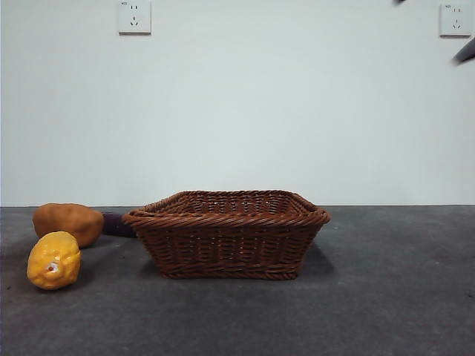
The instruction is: Help me put the vegetables on the table into the basket
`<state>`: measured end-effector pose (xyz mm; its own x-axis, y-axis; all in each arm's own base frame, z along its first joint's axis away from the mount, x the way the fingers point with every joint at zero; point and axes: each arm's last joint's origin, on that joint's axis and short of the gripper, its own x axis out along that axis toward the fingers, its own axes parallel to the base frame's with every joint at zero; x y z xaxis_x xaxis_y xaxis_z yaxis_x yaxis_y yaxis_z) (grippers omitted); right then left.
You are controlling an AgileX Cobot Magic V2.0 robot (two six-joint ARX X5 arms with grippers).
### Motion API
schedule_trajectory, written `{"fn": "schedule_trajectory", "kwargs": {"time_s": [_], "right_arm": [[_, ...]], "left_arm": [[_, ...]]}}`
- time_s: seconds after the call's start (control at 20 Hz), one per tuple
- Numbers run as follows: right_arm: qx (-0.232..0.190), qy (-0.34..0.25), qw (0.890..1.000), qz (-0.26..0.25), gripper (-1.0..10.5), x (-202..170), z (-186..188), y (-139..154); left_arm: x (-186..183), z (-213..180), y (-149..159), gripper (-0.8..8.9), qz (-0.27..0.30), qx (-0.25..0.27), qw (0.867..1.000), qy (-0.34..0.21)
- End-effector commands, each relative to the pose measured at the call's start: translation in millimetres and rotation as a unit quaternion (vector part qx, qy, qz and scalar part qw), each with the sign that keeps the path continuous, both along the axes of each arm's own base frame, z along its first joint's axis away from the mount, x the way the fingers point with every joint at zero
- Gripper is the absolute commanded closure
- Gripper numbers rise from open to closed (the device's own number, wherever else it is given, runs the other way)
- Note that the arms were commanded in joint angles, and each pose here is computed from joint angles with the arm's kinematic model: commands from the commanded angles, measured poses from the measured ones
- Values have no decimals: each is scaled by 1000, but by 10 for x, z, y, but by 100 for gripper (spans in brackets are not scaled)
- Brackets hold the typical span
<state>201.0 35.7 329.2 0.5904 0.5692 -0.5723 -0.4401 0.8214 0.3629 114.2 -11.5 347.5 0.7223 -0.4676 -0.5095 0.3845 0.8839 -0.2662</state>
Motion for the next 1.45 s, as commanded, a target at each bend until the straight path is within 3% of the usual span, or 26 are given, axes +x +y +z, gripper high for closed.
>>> {"fn": "schedule_trajectory", "kwargs": {"time_s": [0.05, 0.5, 0.95, 1.1, 1.25, 1.35, 1.45], "right_arm": [[-8, 30, 1000, 0, 348, 310, -115, 173], [-97, 121, 988, 18, 352, 1416, -494, 940], [-146, 196, 969, 18, 355, 1715, -1164, 1265], [-150, 209, 966, 13, 477, 1764, -1311, 1283], [-150, 218, 964, 9, 509, 1790, -1398, 1296], [-151, 222, 963, 11, 718, 1794, -1441, 1318], [-151, 216, 964, 15, 767, 1789, -1442, 1356]], "left_arm": [[2, 3, -10, 185, -3, -3, 1000, -1], [49, -17, -24, 185, -7, -6, 1000, 12], [88, -34, -24, 185, -6, -7, 1000, 21], [105, -41, -23, 185, -5, -6, 1000, 24], [140, -58, -22, 185, -3, -5, 999, 32], [184, -78, -21, 185, -2, -4, 999, 41], [233, -105, -21, 185, 1, -7, 998, 55]]}}
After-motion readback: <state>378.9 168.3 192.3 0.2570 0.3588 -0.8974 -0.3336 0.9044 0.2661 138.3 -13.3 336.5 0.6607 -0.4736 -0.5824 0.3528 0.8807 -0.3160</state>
